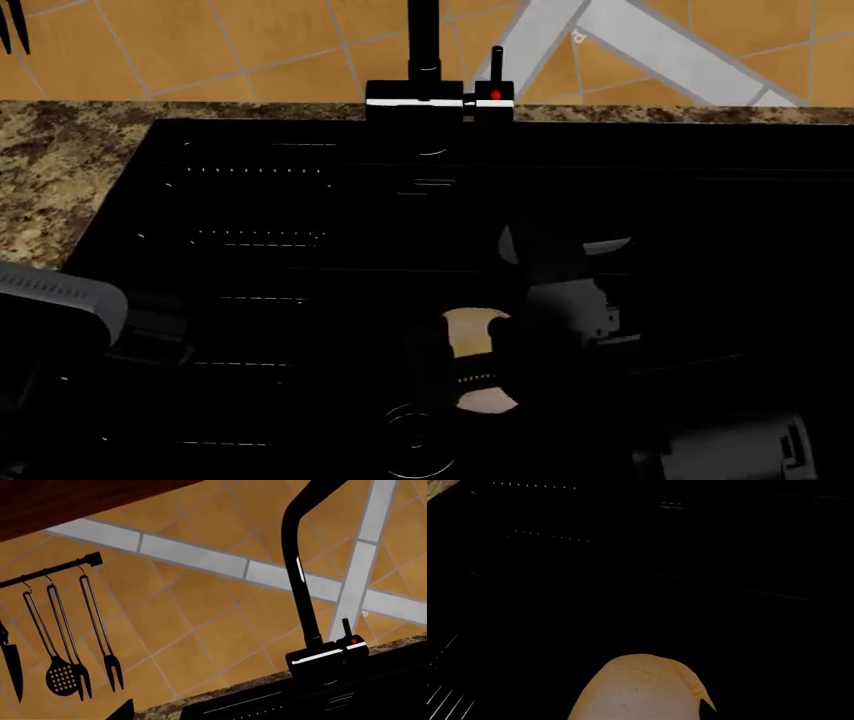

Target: Pick the chicken breast from the sink and place it on the plate located on the counter

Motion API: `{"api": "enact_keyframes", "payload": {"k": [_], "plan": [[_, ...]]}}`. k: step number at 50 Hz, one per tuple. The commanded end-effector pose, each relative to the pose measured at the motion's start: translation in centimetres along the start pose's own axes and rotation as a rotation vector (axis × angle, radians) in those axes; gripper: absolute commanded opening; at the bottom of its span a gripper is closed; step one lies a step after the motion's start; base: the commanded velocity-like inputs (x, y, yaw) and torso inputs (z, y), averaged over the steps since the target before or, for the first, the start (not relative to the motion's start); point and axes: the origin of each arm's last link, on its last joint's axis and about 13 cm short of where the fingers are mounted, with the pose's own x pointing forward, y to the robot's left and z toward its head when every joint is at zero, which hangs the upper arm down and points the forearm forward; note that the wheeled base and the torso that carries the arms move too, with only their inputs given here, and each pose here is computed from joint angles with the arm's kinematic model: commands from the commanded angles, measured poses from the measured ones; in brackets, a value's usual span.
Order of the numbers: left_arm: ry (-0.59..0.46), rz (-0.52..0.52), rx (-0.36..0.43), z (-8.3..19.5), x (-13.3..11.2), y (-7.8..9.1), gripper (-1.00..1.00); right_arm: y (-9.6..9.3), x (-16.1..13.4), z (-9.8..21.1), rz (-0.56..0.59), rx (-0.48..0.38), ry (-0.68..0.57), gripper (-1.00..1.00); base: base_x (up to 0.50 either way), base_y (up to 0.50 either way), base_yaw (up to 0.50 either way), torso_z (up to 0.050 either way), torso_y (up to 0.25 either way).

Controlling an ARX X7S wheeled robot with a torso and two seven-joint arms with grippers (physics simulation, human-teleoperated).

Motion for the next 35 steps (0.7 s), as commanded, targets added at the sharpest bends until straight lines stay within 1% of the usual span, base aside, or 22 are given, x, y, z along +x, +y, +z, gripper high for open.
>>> {"api": "enact_keyframes", "payload": {"k": [1, 3, 11, 14, 18, 23, 24, 31, 34, 35], "plan": [[-0.003, 0.001, 0.000, 0.2, 0.0, 0.0, 1.00, 0.3, -4.4, 0.8, 0.007, -0.050, -0.152, -1.00, 0.00, 0.00, 0.00, 0.000, 0.000], [-0.003, 0.003, -0.002, 0.2, 0.0, 0.0, 1.00, 0.3, -4.6, 0.8, 0.013, -0.044, -0.157, -1.00, 0.00, 0.00, 0.00, 0.000, 0.000], [-0.002, 0.004, -0.005, 0.1, 0.0, 0.0, 1.00, 0.6, -6.6, 1.3, 0.028, -0.070, -0.248, -1.00, 0.00, 0.00, 0.00, 0.000, 0.000], [-0.002, 0.005, -0.007, 0.1, -0.1, 0.1, 1.00, 0.7, -7.0, 1.5, 0.037, -0.055, -0.271, -1.00, 0.00, 0.00, 0.00, 0.000, 0.000], [-0.004, 0.008, -0.007, 0.2, -0.1, 0.1, 1.00, 0.9, -8.0, 1.9, 0.039, -0.058, -0.318, -1.00, 0.00, 0.00, 0.00, 0.000, 0.000], [-0.005, 0.007, -0.008, 0.8, 0.1, 0.3, 1.00, 1.0, -8.8, 2.0, 0.047, -0.052, -0.345, -1.00, 0.00, 0.00, 0.00, 0.000, 0.000], [-0.006, 0.006, -0.008, 0.3, -0.1, 0.1, 1.00, 1.1, -9.1, 2.0, 0.050, -0.050, -0.355, -1.00, 0.00, 0.00, 0.00, 0.000, 0.000], [-0.002, 0.001, -0.014, 0.4, -0.1, 0.1, 1.00, 1.4, -10.0, 2.2, 0.062, -0.045, -0.389, -1.00, 0.00, 0.00, 0.00, 0.000, 0.000], [-0.004, 0.002, -0.013, 0.4, -0.3, 0.1, 1.00, 1.5, -10.4, 2.3, 0.049, -0.054, -0.399, -1.00, 0.00, 0.00, 0.00, 0.000, 0.000], [-0.006, 0.003, -0.011, 0.5, -0.3, 0.1, 1.00, 1.7, -10.7, 2.3, 0.094, -0.039, -0.445, -1.00, 0.00, 0.00, 0.00, 0.000, 0.000]]}}
